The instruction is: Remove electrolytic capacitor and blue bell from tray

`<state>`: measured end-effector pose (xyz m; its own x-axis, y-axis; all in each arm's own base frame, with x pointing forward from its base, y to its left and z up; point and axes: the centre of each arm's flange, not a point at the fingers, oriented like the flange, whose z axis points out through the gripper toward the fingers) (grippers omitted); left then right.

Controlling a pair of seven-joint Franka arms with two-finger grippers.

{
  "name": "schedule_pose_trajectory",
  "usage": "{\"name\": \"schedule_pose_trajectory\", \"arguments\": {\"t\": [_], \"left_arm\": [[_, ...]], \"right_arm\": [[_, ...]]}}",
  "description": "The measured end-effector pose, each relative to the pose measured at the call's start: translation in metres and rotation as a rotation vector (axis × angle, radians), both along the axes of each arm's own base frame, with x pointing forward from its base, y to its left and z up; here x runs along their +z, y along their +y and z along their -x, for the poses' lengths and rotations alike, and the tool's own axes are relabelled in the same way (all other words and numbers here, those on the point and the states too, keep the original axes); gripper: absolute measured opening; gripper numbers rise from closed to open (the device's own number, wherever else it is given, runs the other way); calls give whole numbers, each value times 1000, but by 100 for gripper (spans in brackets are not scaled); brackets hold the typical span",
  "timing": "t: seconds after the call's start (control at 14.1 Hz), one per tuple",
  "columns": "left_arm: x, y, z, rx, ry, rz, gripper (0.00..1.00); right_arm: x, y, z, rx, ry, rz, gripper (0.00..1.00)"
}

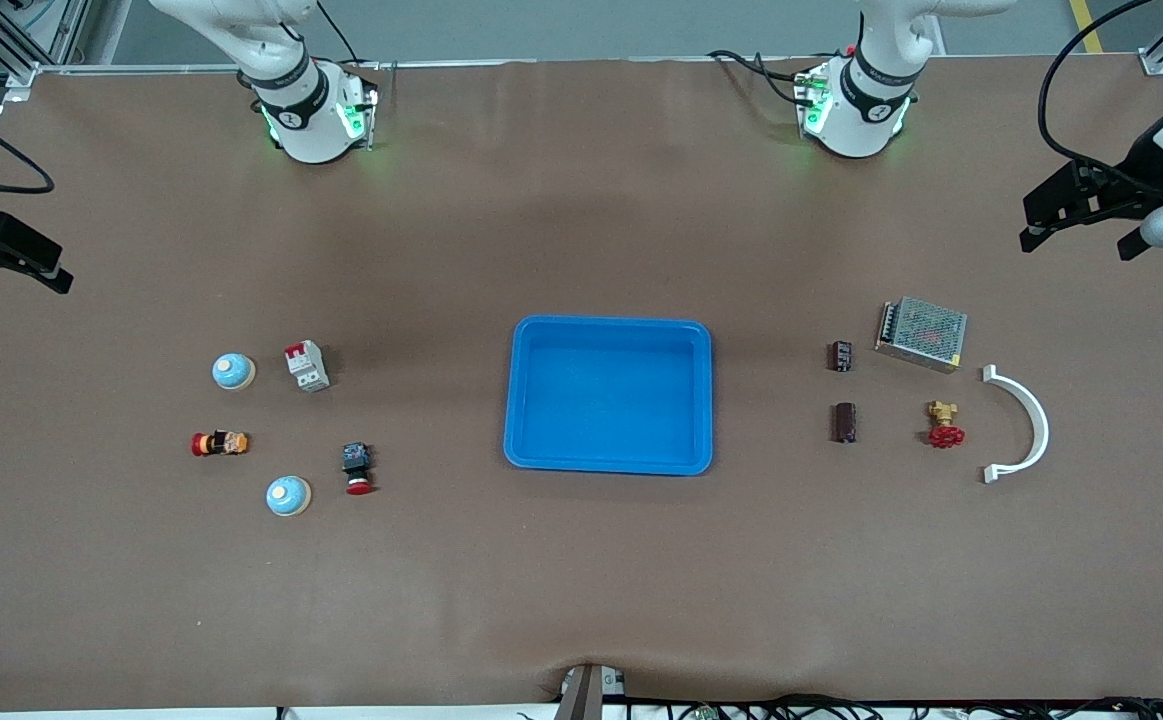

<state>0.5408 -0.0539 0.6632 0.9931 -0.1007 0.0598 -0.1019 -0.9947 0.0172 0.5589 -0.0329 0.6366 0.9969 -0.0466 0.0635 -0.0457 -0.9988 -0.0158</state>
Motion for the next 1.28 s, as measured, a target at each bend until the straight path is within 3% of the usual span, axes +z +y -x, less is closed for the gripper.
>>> {"name": "schedule_pose_trajectory", "arguments": {"t": [0.57, 0.85, 1.28], "left_arm": [[0, -2, 0, -4, 2, -3, 100], [-7, -1, 0, -52, 25, -57, 100], [-9, -4, 0, -68, 30, -67, 100]], "right_arm": [[-2, 3, -2, 5, 3, -1, 100], [-2, 3, -2, 6, 3, -1, 100], [-2, 3, -2, 6, 3, -1, 100]]}}
